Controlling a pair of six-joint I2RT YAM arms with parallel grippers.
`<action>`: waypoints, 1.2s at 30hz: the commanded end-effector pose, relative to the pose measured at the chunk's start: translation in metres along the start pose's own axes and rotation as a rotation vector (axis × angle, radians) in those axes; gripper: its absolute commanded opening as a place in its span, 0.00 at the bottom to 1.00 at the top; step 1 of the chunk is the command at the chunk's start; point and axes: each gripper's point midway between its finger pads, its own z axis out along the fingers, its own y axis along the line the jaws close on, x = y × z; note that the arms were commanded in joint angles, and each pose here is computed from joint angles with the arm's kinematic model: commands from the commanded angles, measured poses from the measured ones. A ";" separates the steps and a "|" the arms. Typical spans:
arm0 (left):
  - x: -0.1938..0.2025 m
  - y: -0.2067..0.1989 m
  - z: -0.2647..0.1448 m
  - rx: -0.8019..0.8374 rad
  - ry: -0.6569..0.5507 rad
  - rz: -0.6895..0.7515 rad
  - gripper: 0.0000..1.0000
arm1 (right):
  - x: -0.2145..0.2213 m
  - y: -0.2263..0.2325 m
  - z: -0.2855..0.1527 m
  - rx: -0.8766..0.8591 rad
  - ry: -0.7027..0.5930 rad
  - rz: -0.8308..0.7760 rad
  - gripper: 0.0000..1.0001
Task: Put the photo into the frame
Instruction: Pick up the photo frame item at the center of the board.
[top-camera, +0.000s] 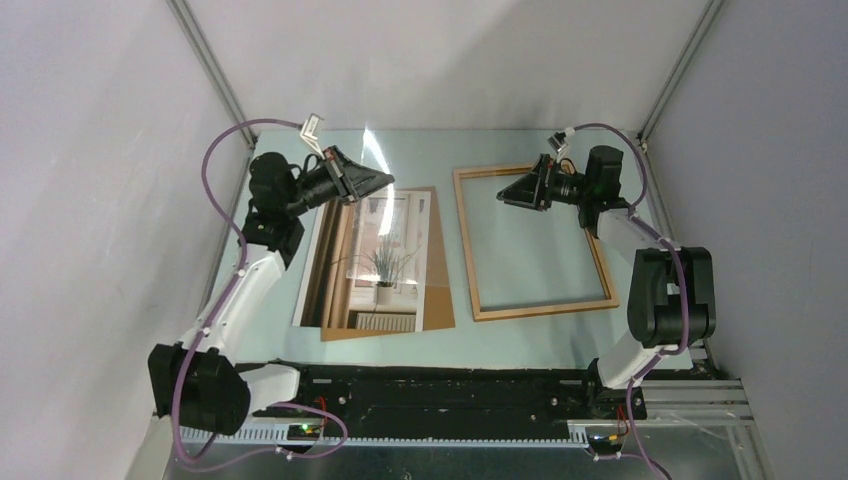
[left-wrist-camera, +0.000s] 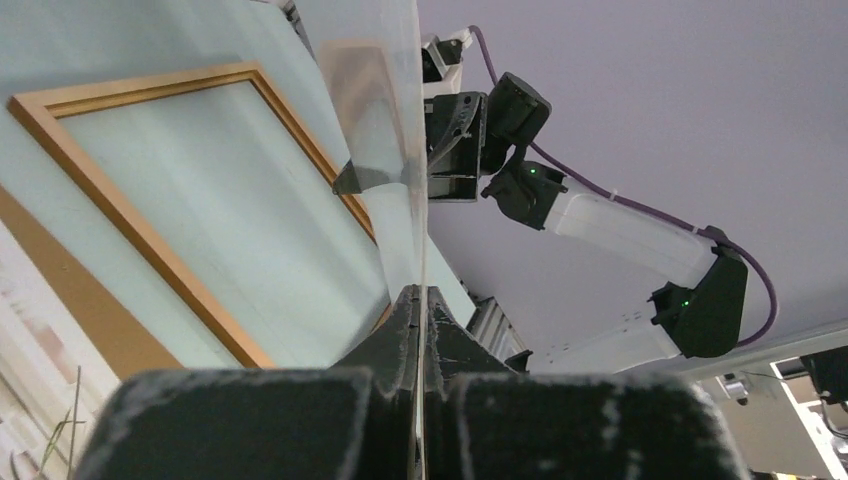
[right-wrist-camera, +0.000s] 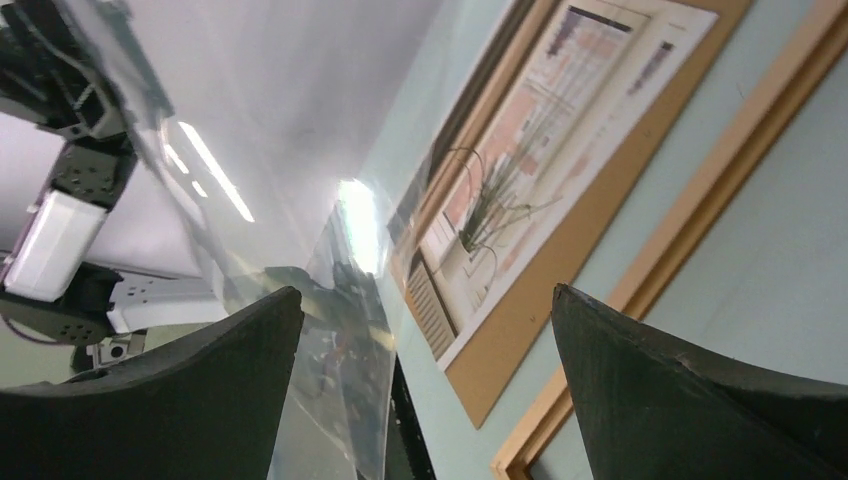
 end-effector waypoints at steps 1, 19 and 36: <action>-0.012 -0.020 0.009 0.086 -0.035 -0.006 0.00 | -0.016 0.046 0.003 -0.138 -0.027 -0.118 0.99; -0.009 -0.014 0.016 0.142 -0.043 -0.067 0.00 | -0.013 0.088 0.014 -0.316 -0.011 -0.092 0.73; 0.000 0.025 0.023 0.025 -0.062 -0.034 0.00 | -0.014 0.105 -0.005 -0.351 -0.026 -0.080 0.31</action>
